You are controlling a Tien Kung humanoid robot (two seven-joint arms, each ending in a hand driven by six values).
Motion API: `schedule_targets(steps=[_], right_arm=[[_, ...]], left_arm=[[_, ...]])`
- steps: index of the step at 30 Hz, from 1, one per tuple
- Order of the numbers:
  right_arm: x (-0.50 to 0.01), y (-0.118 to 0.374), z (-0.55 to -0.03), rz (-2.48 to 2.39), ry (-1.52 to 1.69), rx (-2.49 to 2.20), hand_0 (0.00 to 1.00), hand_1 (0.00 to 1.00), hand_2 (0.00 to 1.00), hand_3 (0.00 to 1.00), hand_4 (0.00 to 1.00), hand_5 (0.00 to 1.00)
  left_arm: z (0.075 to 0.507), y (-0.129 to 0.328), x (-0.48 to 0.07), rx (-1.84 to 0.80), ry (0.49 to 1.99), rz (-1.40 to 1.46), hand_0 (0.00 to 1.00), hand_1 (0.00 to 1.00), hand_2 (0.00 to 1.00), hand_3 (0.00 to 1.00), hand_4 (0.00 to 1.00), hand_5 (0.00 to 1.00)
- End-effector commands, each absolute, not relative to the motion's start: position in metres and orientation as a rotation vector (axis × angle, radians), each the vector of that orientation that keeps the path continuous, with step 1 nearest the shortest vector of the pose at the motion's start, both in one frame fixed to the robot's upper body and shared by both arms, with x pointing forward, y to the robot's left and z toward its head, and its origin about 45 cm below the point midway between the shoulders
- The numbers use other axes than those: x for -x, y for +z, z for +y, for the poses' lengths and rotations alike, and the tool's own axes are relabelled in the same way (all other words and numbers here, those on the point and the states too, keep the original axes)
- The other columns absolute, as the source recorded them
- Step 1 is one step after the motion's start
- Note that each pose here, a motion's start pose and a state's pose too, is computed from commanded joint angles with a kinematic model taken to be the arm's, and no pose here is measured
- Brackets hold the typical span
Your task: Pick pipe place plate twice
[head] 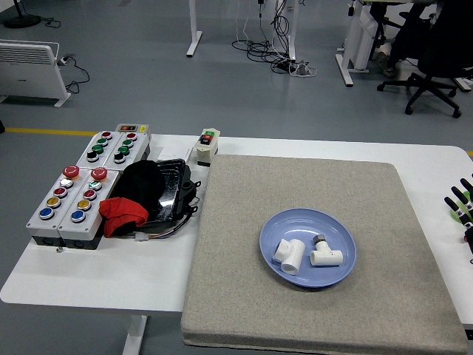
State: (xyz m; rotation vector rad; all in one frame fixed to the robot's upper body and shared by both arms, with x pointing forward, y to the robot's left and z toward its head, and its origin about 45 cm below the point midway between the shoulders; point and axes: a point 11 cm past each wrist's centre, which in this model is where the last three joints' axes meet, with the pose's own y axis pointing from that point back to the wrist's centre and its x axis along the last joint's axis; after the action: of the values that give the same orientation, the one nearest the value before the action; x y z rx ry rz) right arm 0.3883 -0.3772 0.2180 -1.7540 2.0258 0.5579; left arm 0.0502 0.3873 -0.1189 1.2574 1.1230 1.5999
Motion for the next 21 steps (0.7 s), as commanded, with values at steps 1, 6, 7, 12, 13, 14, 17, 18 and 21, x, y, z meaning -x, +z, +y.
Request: schedule_targets(steps=[1, 6, 7, 12, 13, 14, 17, 18, 21], right_arm=[[-0.3882, 0.2177, -0.3767, 2.022, 0.560, 1.751, 0.807, 0.779, 0.805, 0.776, 0.509, 0.490], [-0.3880, 0.2159, -0.3732, 2.009, 0.567, 1.768, 0.825, 0.784, 0.822, 0.783, 0.514, 0.564], [-0.3880, 0.2154, -0.3722, 2.006, 0.569, 1.774, 0.825, 0.784, 0.822, 0.783, 0.514, 0.564], [-0.3877, 0.2128, -0.3694, 2.002, 0.575, 1.797, 0.856, 0.800, 0.840, 0.790, 0.520, 0.641], [-0.3876, 0.2117, -0.3693, 2.005, 0.578, 1.801, 0.856, 0.800, 0.840, 0.790, 0.520, 0.641], [-0.3873, 0.2106, -0.3693, 2.006, 0.581, 1.804, 0.856, 0.800, 0.840, 0.790, 0.520, 0.641], [-0.3868, 0.2093, -0.3689, 2.007, 0.583, 1.810, 0.856, 0.800, 0.840, 0.790, 0.520, 0.641], [-0.3867, 0.2089, -0.3685, 2.006, 0.582, 1.814, 0.886, 0.811, 0.853, 0.792, 0.521, 0.709], [-0.3866, 0.2083, -0.3682, 2.007, 0.581, 1.814, 0.886, 0.811, 0.853, 0.792, 0.521, 0.709]], left_arm=[[0.3869, -0.1191, -0.0498, -1.258, 1.599, 1.124, 0.620, 0.583, 0.508, 0.587, 0.272, 0.998], [0.3856, -0.1196, -0.0486, -1.258, 1.598, 1.129, 0.619, 0.583, 0.509, 0.586, 0.271, 0.998], [0.3853, -0.1198, -0.0480, -1.258, 1.599, 1.131, 0.619, 0.583, 0.509, 0.586, 0.271, 0.998], [0.3854, -0.1198, -0.0472, -1.262, 1.596, 1.130, 0.619, 0.585, 0.509, 0.587, 0.271, 0.998], [0.3855, -0.1198, -0.0469, -1.263, 1.597, 1.131, 0.619, 0.585, 0.509, 0.587, 0.271, 0.998], [0.3855, -0.1199, -0.0466, -1.264, 1.596, 1.131, 0.619, 0.585, 0.509, 0.587, 0.271, 0.998], [0.3856, -0.1199, -0.0460, -1.268, 1.593, 1.131, 0.619, 0.585, 0.509, 0.587, 0.271, 0.998], [0.3857, -0.1199, -0.0456, -1.269, 1.593, 1.131, 0.619, 0.585, 0.509, 0.586, 0.270, 0.998], [0.3854, -0.1201, -0.0447, -1.269, 1.592, 1.134, 0.619, 0.585, 0.509, 0.586, 0.270, 0.998]])
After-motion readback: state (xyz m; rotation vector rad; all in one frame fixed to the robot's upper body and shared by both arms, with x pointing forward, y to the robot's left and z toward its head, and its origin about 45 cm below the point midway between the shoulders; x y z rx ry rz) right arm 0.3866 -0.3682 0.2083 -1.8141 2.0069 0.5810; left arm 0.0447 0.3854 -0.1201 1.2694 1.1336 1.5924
